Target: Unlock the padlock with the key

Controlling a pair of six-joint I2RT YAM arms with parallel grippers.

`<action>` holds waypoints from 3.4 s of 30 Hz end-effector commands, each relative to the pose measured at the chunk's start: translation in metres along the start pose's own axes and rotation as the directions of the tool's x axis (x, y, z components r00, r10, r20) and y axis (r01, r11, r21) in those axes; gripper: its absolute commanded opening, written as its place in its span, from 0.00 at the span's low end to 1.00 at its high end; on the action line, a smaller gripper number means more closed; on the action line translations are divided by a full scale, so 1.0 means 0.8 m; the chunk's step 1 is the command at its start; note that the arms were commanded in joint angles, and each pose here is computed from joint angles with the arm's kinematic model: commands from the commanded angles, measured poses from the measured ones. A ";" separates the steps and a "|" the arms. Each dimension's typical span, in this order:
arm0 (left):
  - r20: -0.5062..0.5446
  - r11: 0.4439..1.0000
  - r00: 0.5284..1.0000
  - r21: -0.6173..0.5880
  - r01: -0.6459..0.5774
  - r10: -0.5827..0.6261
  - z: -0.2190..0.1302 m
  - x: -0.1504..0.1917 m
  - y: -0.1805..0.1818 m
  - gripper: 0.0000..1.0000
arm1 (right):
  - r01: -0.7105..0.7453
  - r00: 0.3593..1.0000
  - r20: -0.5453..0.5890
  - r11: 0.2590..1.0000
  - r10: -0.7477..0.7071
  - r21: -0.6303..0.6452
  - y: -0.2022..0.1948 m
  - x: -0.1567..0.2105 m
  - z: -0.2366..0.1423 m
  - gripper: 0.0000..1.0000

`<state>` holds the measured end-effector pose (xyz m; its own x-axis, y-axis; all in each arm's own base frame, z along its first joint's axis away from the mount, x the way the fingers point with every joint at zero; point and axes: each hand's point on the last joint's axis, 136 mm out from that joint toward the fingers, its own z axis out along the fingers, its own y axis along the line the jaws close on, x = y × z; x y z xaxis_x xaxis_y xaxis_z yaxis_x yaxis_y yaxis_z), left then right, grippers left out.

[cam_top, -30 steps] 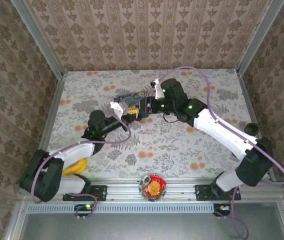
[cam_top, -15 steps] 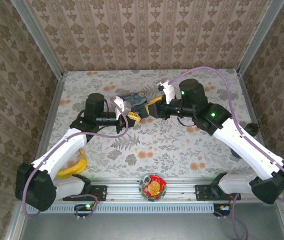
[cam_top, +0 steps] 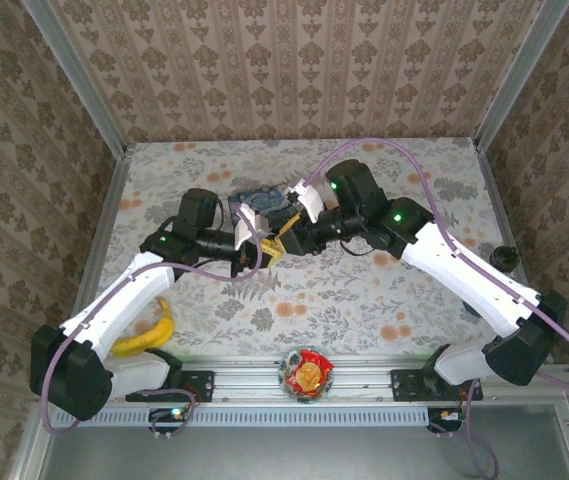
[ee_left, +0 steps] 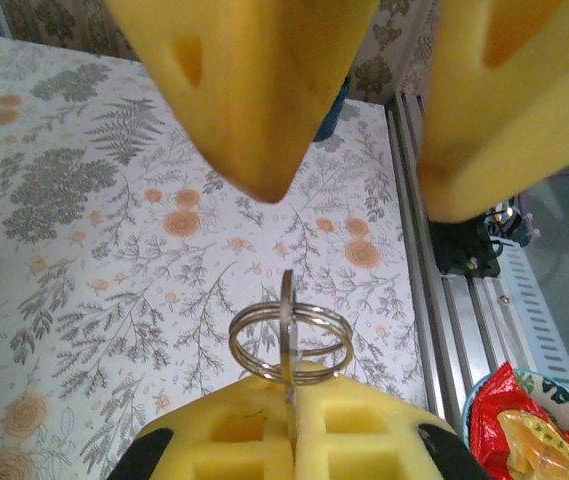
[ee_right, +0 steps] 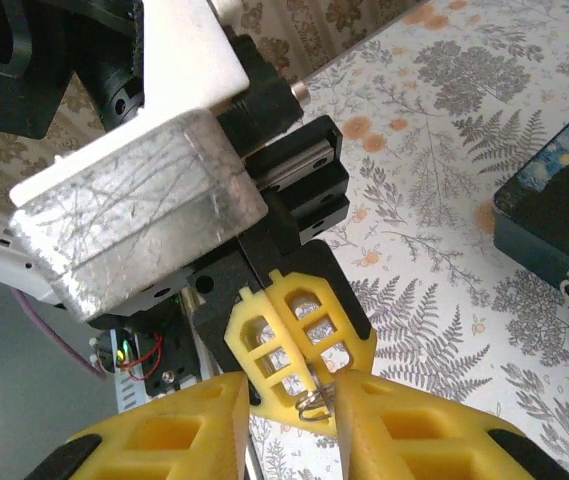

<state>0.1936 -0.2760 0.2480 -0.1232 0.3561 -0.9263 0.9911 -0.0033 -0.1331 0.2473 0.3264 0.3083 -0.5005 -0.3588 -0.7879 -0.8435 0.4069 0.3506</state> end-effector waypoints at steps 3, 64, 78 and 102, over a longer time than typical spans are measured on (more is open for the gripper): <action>0.003 0.998 0.999 0.030 -0.046 0.046 -0.001 -0.011 -0.011 0.00 | 0.012 0.999 -0.042 0.999 -0.015 -0.052 0.008 0.006 0.007 0.28; 0.424 0.936 0.900 -0.266 0.230 -0.101 -0.072 -0.080 0.051 0.57 | -0.205 0.860 0.444 0.967 0.251 -0.149 -0.067 -0.032 -0.051 0.00; 0.538 0.969 0.811 0.047 0.244 -0.230 -0.065 -0.139 0.040 0.39 | -0.128 0.815 0.512 0.946 0.271 -0.298 -0.046 -0.063 -0.057 0.00; 0.510 0.972 0.827 0.110 0.209 -0.235 -0.050 -0.143 0.031 0.22 | -0.111 0.818 0.513 0.947 0.259 -0.301 -0.035 -0.067 -0.060 0.00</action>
<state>0.2420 -0.2784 0.3492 -0.4096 -0.1732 -0.8957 0.9089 0.0069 -0.4170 0.2954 0.2925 0.3535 -0.5500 0.2410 -0.7997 -0.7778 0.2011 0.5955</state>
